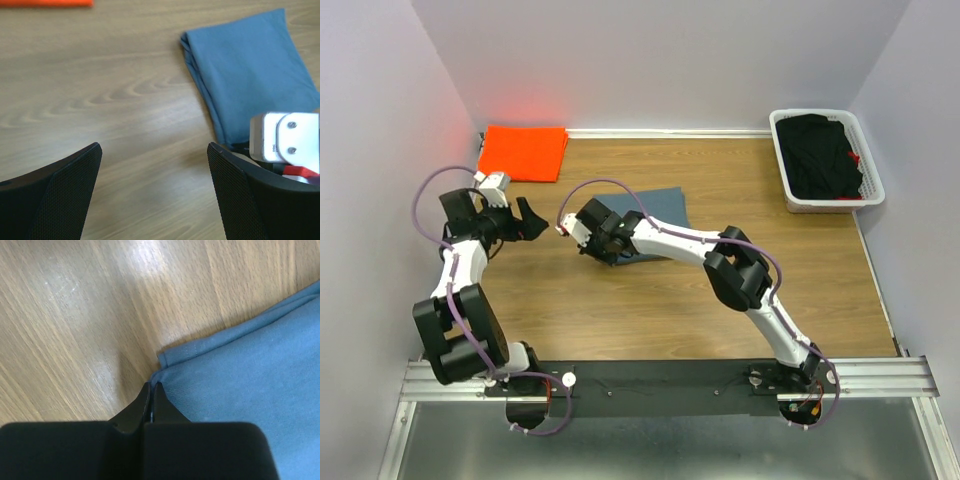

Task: Fold and stack the t-shirts
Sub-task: Put the neatly folded tshirt into the corner of the board with the left arm

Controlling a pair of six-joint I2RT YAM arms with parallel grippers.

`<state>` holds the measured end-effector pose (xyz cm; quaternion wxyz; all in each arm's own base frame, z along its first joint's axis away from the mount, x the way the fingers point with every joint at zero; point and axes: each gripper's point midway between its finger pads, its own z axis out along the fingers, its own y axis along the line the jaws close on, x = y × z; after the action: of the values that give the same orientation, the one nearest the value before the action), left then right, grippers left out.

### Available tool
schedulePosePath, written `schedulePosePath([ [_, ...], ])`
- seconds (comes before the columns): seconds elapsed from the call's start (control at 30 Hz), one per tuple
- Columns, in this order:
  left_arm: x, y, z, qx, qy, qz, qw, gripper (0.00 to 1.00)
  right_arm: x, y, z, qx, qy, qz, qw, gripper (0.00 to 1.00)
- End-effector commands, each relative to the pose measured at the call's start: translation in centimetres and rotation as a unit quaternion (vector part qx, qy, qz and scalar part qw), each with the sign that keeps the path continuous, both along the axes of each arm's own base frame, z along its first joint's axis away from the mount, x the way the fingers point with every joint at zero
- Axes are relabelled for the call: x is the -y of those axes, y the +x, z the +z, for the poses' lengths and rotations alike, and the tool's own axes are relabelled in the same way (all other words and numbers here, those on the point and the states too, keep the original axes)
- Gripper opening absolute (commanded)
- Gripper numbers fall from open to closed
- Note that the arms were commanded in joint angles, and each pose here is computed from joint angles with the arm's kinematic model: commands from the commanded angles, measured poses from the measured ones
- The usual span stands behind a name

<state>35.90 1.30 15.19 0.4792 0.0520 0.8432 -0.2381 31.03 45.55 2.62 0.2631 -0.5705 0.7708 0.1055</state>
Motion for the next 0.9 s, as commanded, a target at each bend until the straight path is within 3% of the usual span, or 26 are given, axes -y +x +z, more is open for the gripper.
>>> schedulePosePath([
  [0.0,3.3,0.3,-0.8,-0.009,-0.065,-0.026,0.998,0.93,0.4,1.2,2.8,-0.004,0.027,-0.011,1.0,0.01],
  [0.2,4.3,1.3,-2.0,-0.027,-0.106,0.002,0.994,0.95,-0.3,2.0,5.9,-0.005,0.069,-0.013,0.998,0.01],
  [0.33,4.6,2.5,-4.7,-0.073,-0.174,0.047,0.981,0.95,-0.6,2.2,7.0,-0.006,0.084,-0.012,0.996,0.01],
  [0.5,6.6,3.5,-8.2,-0.136,-0.216,0.041,0.966,0.95,-0.8,2.7,8.5,-0.001,0.101,-0.017,0.995,0.0],
  [0.87,12.1,5.4,-9.1,-0.165,-0.28,0.025,0.945,0.87,-1.8,3.5,9.5,0.003,0.12,-0.014,0.993,0.01],
])
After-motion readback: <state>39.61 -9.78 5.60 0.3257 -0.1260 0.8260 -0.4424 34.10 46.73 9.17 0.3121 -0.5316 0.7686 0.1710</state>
